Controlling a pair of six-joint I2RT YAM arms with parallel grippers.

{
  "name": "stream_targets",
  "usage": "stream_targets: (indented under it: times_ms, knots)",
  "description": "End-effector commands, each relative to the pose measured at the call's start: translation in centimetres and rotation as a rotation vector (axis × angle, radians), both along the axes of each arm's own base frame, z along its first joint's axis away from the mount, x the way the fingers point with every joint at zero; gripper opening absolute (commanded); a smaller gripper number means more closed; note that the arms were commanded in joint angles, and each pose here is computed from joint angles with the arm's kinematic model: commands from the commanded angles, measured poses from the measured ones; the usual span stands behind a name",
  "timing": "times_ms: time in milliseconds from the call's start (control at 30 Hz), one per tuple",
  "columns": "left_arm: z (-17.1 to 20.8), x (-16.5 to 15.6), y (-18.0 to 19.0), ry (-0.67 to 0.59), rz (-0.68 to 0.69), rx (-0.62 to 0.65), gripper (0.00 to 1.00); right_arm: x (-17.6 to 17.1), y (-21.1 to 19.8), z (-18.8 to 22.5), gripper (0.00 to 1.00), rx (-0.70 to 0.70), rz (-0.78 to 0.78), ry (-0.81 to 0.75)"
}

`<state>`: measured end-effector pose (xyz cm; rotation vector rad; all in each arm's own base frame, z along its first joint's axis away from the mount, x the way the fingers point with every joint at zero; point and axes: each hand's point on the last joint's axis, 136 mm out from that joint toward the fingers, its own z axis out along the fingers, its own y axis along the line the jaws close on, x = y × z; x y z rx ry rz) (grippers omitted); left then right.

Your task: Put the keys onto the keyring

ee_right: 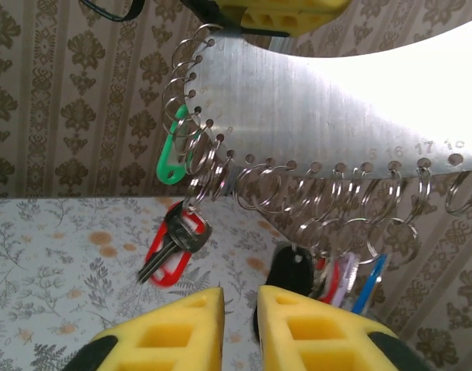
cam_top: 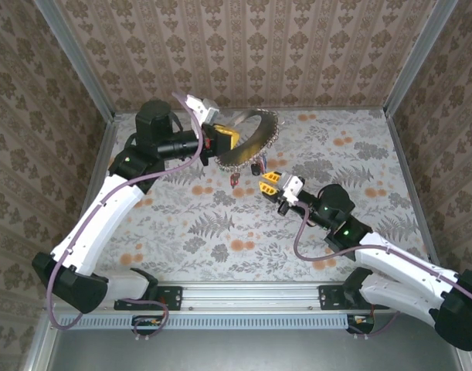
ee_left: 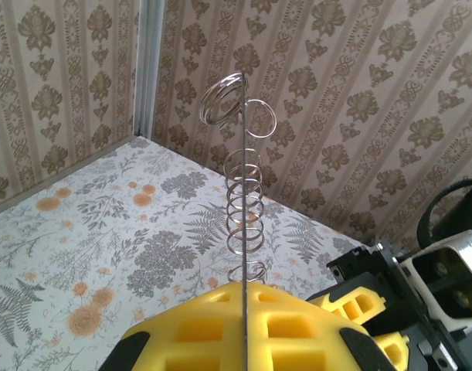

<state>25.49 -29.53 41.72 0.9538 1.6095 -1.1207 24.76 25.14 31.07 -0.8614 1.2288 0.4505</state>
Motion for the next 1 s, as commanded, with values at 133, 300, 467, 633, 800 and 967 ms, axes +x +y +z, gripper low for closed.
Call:
stream_targets:
  times_ms: [133,300,467,633,800,967]
  knots:
    - [0.2,-1.4,0.7,-0.186,-0.029,0.104,0.0,0.6,-0.5,-0.2,0.11,0.062,-0.054,0.084]
    - [-0.6,-2.1,0.3,-0.16,-0.087,0.18,0.0,-0.5,0.1,-1.2,0.11,0.042,-0.039,0.012]
    - [-1.5,-1.6,-0.5,-0.111,-0.118,0.232,0.0,-1.6,2.2,-1.8,0.14,0.037,0.085,0.039]
    - [-1.2,-1.1,-1.6,-0.118,-0.129,0.222,0.0,-0.6,3.4,-0.9,0.16,0.1,0.099,0.01]
    - [-0.8,-0.8,-2.3,-0.115,-0.14,0.206,0.0,1.4,4.1,-1.4,0.16,0.123,0.043,0.001]
    - [-0.5,-0.8,-2.3,-0.117,-0.134,0.197,0.0,3.3,2.9,-2.6,0.18,0.138,-0.085,0.018]
